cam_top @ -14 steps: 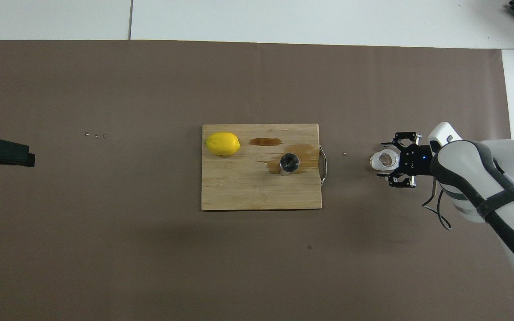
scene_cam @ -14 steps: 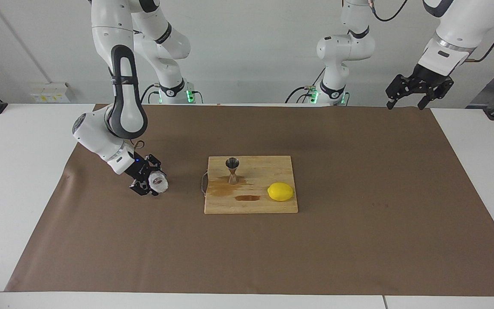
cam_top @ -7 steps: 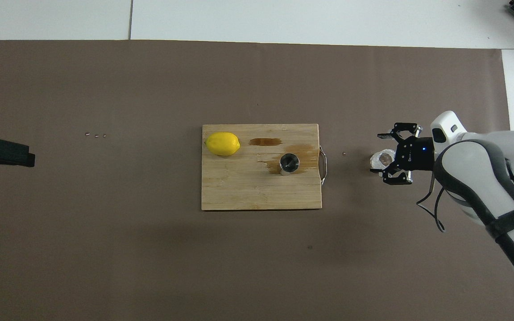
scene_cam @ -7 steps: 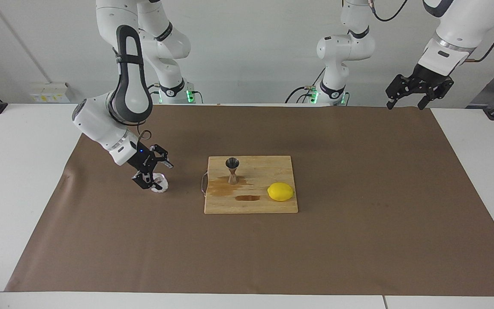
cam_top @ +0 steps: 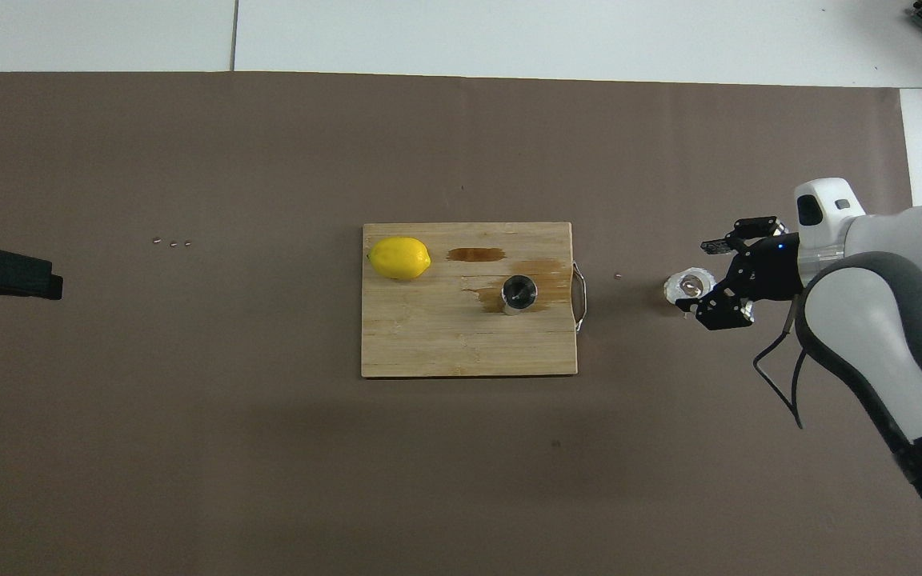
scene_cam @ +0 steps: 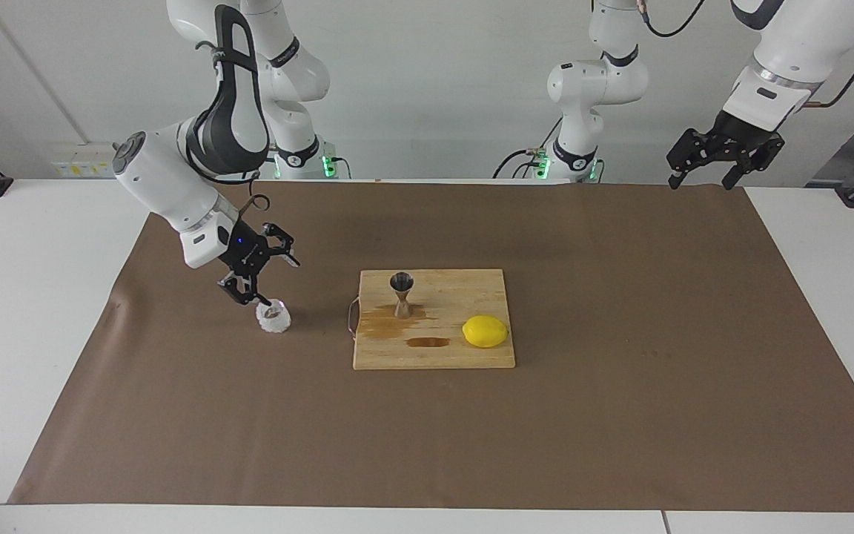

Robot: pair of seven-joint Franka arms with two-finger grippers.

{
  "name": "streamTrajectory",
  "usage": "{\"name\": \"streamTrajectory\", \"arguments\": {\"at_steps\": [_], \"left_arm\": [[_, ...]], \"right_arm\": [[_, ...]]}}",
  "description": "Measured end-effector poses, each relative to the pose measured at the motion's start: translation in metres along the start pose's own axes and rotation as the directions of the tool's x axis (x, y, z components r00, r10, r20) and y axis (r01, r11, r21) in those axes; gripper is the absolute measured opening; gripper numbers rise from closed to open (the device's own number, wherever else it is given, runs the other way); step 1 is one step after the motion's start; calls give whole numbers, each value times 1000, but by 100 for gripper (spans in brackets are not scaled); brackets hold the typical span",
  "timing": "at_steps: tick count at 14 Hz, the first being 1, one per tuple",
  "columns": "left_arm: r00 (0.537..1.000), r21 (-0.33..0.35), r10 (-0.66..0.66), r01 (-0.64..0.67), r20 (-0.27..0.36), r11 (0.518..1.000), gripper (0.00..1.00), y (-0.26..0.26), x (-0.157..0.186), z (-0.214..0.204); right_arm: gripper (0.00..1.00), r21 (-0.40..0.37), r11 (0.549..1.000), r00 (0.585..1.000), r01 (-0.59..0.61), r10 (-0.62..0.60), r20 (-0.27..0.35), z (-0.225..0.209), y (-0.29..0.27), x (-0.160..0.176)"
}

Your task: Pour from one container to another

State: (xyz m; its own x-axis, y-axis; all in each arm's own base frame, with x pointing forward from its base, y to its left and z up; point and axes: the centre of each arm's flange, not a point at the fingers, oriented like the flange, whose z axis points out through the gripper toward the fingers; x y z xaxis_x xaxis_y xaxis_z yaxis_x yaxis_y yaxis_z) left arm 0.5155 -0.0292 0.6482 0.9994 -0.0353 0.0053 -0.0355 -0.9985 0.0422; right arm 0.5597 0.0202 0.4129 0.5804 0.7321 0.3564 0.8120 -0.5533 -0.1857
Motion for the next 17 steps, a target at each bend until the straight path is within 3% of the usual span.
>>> {"name": "streamTrajectory", "arguments": {"at_steps": [4,7,10,14,17], "left_arm": [[1000,0,0,0,0,1000,100,0,0,0],[1000,0,0,0,0,1000,100,0,0,0],[1000,0,0,0,0,1000,100,0,0,0],[1000,0,0,0,0,1000,100,0,0,0],[1000,0,0,0,0,1000,100,0,0,0]], "right_arm": [[100,-71,971,963,-230,238,125,-52,-20,25],[100,-160,918,910,-362,385,152,-94,-27,35],[100,-269,821,823,-504,551,140,-121,-20,28],[100,-322,635,653,-702,754,64,-156,-8,9],[100,-378,571,582,-729,807,97,-175,-7,-7]]}}
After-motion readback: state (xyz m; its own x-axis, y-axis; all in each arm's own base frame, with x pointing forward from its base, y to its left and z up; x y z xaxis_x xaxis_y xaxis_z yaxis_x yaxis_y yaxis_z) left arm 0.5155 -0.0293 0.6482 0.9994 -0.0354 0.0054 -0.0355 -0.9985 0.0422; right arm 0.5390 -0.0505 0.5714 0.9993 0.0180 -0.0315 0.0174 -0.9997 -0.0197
